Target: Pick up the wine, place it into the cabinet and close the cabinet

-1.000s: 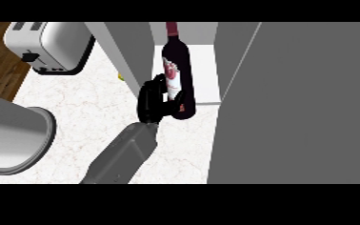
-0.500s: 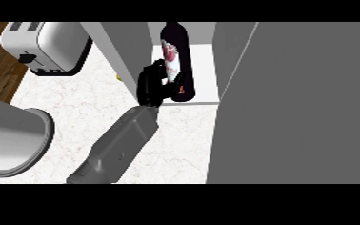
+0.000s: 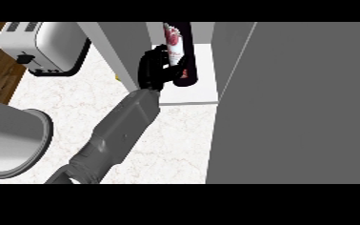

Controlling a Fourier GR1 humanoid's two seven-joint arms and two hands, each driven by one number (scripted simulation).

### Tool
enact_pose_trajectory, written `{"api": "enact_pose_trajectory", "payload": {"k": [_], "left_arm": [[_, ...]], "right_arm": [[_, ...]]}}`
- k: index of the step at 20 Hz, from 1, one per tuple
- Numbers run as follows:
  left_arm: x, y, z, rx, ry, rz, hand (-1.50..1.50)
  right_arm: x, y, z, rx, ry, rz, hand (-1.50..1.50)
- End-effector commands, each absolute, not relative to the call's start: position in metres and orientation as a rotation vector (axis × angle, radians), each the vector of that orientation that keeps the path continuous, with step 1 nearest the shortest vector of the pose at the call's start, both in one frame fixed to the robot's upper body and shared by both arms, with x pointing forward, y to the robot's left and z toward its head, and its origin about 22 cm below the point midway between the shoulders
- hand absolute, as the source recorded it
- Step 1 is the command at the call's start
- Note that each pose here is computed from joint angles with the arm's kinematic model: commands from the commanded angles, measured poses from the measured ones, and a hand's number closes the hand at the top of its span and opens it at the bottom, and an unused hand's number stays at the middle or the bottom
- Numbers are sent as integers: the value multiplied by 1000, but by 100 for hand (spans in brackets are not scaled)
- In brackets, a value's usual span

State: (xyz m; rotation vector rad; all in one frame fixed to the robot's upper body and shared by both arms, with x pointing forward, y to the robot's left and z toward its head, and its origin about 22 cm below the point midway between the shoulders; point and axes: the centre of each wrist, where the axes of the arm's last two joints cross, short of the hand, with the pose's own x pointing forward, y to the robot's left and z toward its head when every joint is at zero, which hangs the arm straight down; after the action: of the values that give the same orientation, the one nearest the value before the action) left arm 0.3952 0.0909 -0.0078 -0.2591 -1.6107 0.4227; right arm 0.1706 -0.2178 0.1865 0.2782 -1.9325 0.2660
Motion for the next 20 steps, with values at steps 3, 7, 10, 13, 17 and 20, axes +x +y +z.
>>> {"api": "enact_pose_trajectory", "payload": {"k": [3,7,10,13,17,20], "left_arm": [[413,87,15,-203,-1566,429,150],[419,87,22,-203,-1549,428,150],[418,84,24,-197,-1580,447,150],[407,92,2,-215,-1578,450,150],[401,88,-2,-195,-1566,458,150],[403,82,5,-202,-1549,426,150]], "right_arm": [[168,-215,180,323,-1943,286,-150],[180,-218,178,310,-1940,305,-150],[177,-215,178,330,-1942,319,-150],[188,-217,182,329,-1941,313,-150],[187,-201,190,387,-1956,302,-150],[188,-211,178,346,-1970,298,-150]]}}
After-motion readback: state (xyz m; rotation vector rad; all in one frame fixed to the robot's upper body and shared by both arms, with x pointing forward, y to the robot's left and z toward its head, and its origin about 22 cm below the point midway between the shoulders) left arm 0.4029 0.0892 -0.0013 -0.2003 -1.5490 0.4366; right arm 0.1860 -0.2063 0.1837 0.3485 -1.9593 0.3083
